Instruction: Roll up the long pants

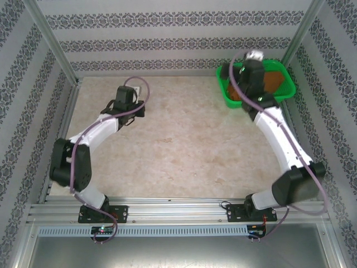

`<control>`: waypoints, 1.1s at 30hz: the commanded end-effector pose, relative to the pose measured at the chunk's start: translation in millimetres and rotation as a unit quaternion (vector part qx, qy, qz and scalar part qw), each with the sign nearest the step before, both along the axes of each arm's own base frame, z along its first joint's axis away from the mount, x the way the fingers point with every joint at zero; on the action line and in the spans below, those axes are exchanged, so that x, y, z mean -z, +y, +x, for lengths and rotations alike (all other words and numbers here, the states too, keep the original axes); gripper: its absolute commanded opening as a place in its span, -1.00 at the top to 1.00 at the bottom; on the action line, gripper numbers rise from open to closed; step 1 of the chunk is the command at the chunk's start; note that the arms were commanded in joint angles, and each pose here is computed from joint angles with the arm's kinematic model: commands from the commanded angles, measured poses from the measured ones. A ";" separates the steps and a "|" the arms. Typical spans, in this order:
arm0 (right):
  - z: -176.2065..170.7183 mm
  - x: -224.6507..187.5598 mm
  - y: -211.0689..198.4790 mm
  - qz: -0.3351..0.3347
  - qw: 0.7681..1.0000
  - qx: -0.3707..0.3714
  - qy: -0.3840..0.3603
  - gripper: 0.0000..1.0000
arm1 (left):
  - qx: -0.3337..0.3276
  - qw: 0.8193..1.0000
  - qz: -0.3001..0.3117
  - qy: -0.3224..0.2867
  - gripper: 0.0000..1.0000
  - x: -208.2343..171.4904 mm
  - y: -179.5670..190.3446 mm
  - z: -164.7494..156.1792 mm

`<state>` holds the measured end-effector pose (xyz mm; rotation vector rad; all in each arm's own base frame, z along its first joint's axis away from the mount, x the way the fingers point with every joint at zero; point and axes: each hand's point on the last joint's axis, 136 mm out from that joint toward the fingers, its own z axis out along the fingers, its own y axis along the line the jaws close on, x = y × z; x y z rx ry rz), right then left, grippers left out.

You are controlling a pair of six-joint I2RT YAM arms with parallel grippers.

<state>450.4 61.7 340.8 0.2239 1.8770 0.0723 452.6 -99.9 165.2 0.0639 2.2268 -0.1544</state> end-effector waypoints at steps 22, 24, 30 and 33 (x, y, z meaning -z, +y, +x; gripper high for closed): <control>-88.5 156.6 41.6 -0.152 0.983 -0.093 0.047 -0.95 | -0.151 0.976 0.101 -0.121 -1.00 49.2 124.4 -56.5; -89.9 161.4 41.1 -0.157 0.982 -0.096 0.027 -0.95 | -0.183 0.969 0.103 -0.132 -1.00 50.0 134.3 -62.8; -94.1 166.6 29.8 -0.172 0.982 -0.078 -0.006 -0.95 | -0.280 0.949 0.144 -0.022 -1.00 71.4 162.1 -81.3; -94.5 166.1 24.5 -0.170 0.983 -0.075 -0.008 -0.95 | -0.246 0.957 0.130 -0.079 -1.00 58.4 145.5 -83.6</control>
